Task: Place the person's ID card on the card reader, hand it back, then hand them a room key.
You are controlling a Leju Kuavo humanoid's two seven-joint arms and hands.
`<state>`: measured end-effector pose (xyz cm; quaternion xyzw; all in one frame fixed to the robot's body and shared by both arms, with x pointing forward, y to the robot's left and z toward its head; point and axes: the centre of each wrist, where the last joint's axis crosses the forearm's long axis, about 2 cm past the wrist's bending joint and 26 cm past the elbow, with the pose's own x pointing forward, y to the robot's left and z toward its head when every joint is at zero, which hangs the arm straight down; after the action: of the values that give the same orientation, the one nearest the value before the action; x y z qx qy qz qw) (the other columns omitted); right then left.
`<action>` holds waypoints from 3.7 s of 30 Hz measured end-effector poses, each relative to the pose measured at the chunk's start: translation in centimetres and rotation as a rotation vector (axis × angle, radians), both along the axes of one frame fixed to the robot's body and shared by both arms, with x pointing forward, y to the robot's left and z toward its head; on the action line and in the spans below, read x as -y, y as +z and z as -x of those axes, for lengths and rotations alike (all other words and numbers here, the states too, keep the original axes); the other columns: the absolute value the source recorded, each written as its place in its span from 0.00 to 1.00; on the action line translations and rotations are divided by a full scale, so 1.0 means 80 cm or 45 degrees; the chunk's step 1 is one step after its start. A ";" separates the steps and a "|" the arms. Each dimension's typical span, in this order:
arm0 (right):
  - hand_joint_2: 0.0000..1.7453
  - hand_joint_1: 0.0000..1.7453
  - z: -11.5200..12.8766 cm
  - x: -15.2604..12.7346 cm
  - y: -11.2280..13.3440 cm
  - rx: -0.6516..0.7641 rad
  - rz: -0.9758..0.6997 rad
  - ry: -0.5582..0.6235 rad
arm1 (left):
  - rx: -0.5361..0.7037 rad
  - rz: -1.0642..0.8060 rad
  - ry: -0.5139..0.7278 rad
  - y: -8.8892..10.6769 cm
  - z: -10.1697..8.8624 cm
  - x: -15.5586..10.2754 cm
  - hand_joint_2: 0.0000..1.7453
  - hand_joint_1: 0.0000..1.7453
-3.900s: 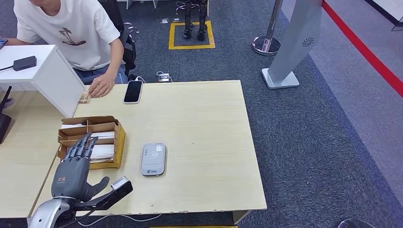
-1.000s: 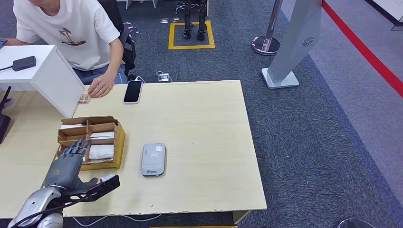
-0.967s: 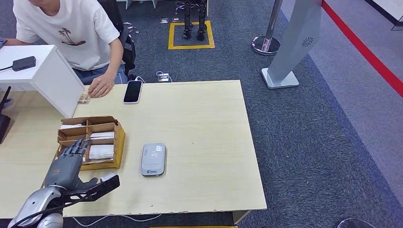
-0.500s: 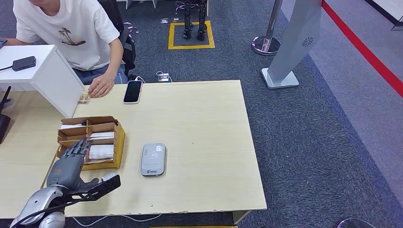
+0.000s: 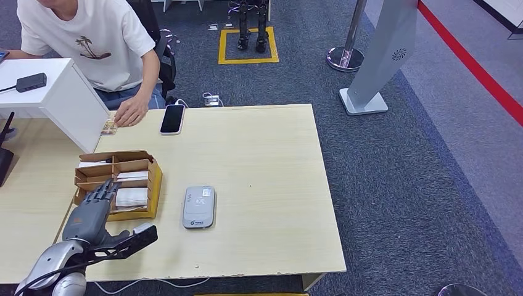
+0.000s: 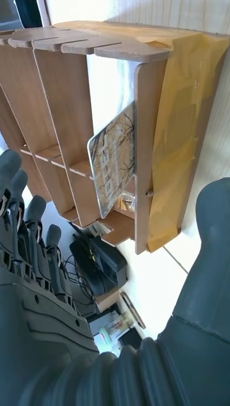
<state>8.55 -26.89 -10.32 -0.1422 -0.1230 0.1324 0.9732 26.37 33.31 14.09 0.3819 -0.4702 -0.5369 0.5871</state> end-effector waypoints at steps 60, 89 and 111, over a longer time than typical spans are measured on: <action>0.00 0.00 0.003 -0.001 -0.001 -0.016 -0.002 0.010 | -0.002 0.039 0.001 0.000 -0.005 -0.005 1.00 1.00; 0.00 0.00 0.004 -0.002 -0.001 -0.008 -0.019 -0.009 | 0.359 -0.048 0.074 0.097 -0.071 -0.038 1.00 1.00; 0.00 0.00 -0.006 -0.006 0.001 -0.021 -0.017 0.087 | 0.433 -0.200 0.283 0.116 -0.128 -0.050 1.00 1.00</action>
<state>9.05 -26.41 -10.22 -0.1301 -0.1207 0.1660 0.9700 36.65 37.27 23.40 0.5611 -0.4741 -0.4320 0.5233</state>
